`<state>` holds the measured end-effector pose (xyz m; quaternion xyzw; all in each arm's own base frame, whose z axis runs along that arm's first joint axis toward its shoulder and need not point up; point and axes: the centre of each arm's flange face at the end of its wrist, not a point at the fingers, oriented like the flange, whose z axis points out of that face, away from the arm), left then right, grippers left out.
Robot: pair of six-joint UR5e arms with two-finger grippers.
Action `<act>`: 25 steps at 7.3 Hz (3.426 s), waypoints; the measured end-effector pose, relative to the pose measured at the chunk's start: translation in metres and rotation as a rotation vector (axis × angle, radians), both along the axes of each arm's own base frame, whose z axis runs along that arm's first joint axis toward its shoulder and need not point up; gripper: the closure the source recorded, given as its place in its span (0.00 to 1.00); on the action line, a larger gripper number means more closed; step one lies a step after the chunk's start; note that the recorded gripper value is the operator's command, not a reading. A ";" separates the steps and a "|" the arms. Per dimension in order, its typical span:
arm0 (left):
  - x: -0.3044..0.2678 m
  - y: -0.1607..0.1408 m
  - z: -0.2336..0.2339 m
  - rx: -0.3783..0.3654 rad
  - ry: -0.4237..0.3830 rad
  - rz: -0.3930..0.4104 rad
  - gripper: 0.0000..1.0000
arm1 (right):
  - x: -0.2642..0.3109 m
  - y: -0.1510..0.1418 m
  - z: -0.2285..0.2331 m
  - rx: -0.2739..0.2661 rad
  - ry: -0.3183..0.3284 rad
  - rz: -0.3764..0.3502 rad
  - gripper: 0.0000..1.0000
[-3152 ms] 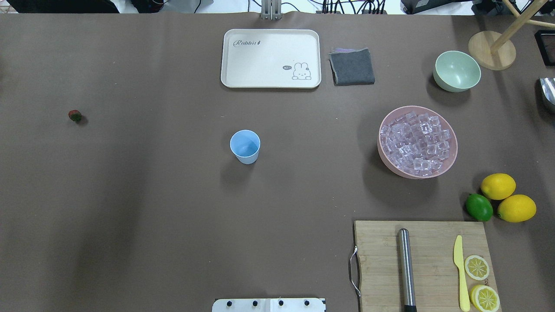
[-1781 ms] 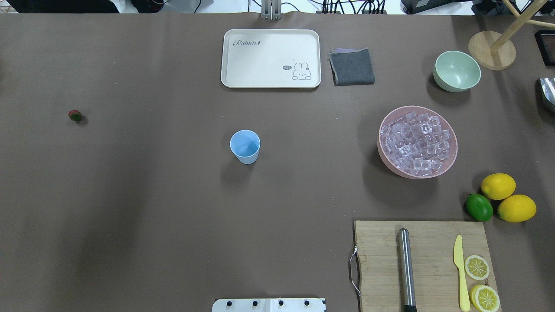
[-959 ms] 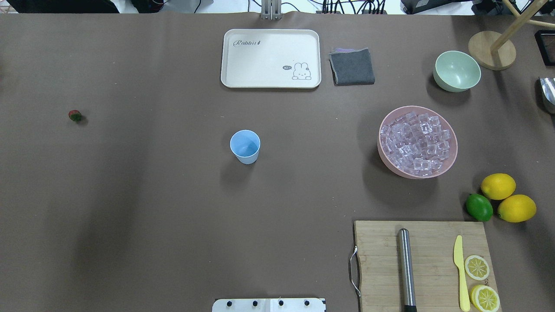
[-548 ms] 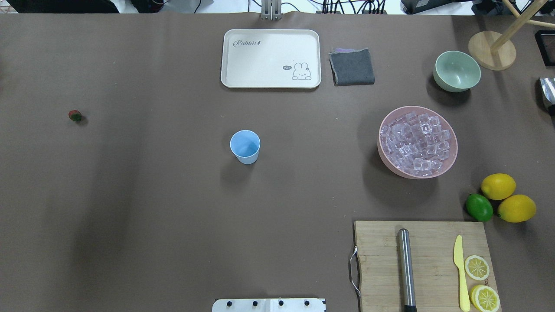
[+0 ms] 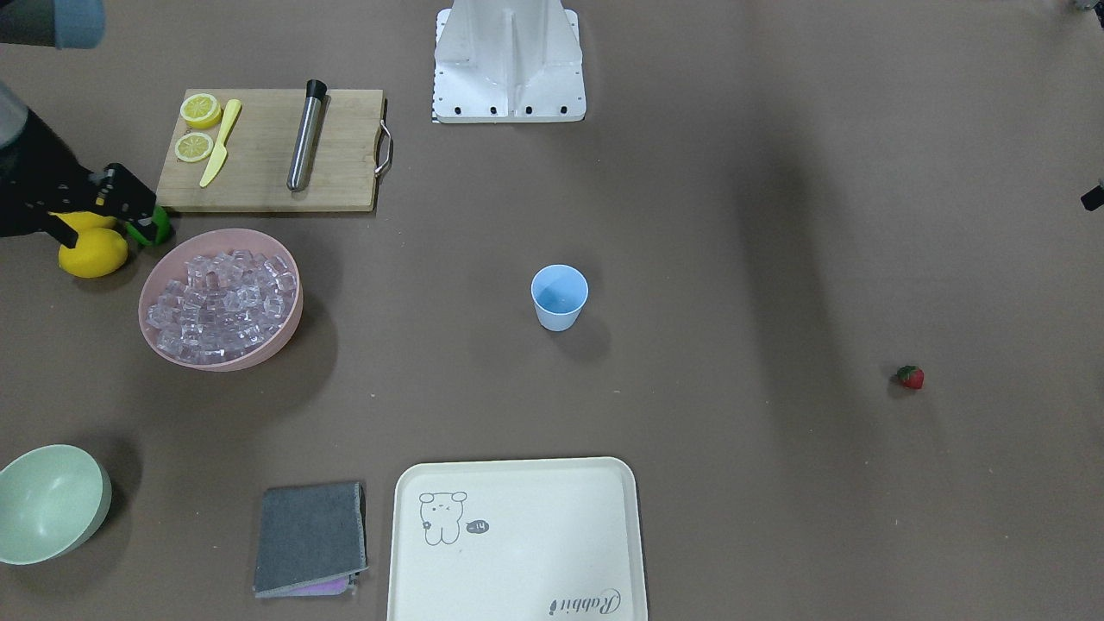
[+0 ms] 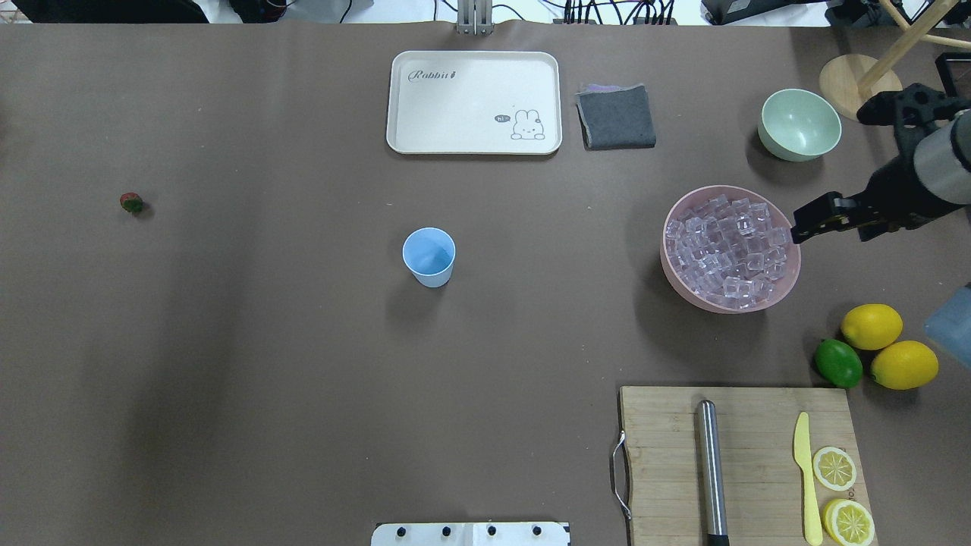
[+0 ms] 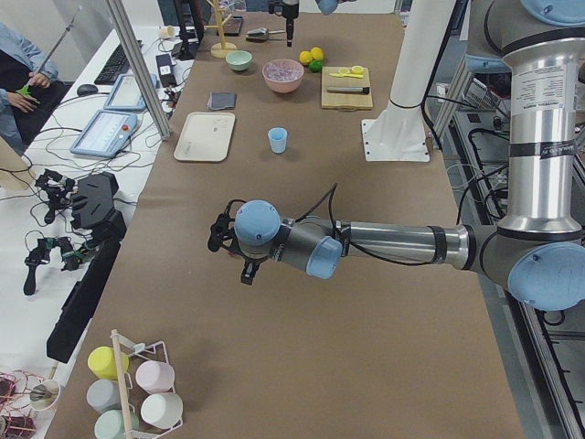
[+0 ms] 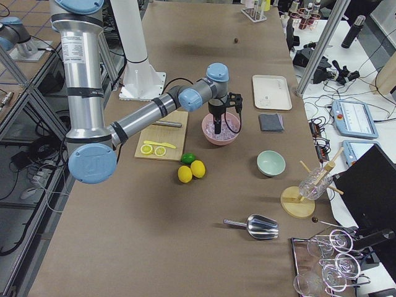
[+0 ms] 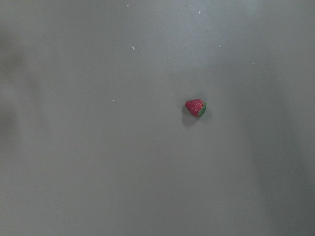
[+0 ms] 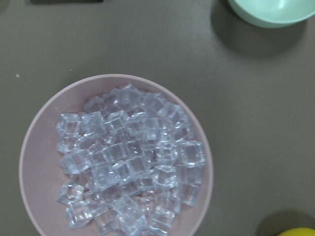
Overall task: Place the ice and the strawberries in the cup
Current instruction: 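Reach the right gripper down into the pink bowl of ice cubes, then close the right gripper on an ice cube and lift it, then carry the ice cube with the right gripper over the blue cup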
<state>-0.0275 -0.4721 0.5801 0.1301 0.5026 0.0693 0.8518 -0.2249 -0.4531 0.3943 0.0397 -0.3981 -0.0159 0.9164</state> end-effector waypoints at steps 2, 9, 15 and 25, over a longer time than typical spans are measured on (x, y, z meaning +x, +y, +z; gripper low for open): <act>0.000 0.000 0.000 0.009 -0.002 -0.001 0.02 | -0.066 0.001 -0.008 -0.016 0.039 0.005 0.09; 0.001 0.004 0.005 0.014 -0.004 0.000 0.02 | -0.128 0.000 0.012 0.037 0.084 0.004 0.38; 0.001 0.004 0.005 0.015 -0.005 -0.001 0.02 | -0.136 -0.006 0.014 0.070 0.101 -0.025 0.71; 0.001 0.004 0.008 0.009 -0.006 -0.001 0.02 | -0.130 -0.035 -0.088 -0.024 -0.041 0.159 1.00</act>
